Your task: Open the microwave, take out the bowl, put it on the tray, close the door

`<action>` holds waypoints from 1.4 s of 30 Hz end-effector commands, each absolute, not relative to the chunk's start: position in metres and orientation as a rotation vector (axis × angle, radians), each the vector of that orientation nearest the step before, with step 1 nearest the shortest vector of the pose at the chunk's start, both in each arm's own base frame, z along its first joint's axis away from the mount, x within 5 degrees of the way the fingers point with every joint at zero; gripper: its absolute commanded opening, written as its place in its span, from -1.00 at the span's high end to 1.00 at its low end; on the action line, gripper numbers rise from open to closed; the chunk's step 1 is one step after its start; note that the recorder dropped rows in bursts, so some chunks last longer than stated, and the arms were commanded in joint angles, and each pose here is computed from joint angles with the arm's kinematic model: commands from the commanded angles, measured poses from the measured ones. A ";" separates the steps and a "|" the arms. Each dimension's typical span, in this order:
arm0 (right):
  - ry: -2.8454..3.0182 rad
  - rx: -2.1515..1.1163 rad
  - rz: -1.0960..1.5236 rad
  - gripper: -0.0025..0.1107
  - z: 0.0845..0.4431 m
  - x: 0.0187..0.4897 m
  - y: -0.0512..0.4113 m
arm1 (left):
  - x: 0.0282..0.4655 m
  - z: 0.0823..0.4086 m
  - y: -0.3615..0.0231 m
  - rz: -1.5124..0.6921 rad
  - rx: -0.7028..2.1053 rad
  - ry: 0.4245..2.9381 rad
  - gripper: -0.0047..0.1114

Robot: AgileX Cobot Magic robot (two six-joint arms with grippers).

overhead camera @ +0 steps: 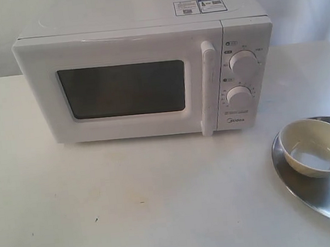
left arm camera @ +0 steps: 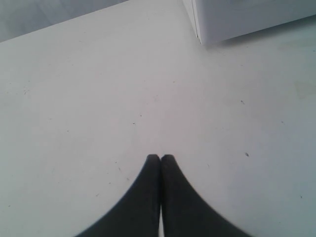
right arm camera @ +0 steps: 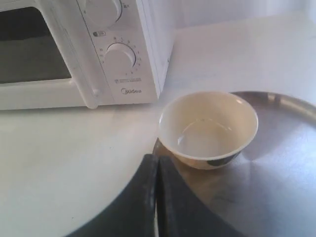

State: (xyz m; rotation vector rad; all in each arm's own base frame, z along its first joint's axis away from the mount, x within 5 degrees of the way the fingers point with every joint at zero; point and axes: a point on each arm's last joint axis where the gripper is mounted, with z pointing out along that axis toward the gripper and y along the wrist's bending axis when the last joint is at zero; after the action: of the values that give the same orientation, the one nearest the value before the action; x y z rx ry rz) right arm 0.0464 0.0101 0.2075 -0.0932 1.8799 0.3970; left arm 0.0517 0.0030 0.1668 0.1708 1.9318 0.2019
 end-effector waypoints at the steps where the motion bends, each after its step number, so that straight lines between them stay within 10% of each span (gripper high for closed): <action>1: 1.801 -0.144 0.278 0.96 0.203 0.050 0.008 | 0.052 0.166 0.003 0.193 0.169 1.932 0.92; 42: 1.785 -0.204 0.096 0.96 0.185 0.053 0.009 | 0.052 0.166 0.003 0.193 0.168 1.931 0.92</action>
State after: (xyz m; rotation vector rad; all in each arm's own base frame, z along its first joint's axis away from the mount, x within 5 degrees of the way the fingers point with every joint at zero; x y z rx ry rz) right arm 0.0533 0.0094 0.1852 -0.2175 1.7977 0.0925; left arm 0.0517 0.0030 0.1668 0.1708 1.9318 0.2019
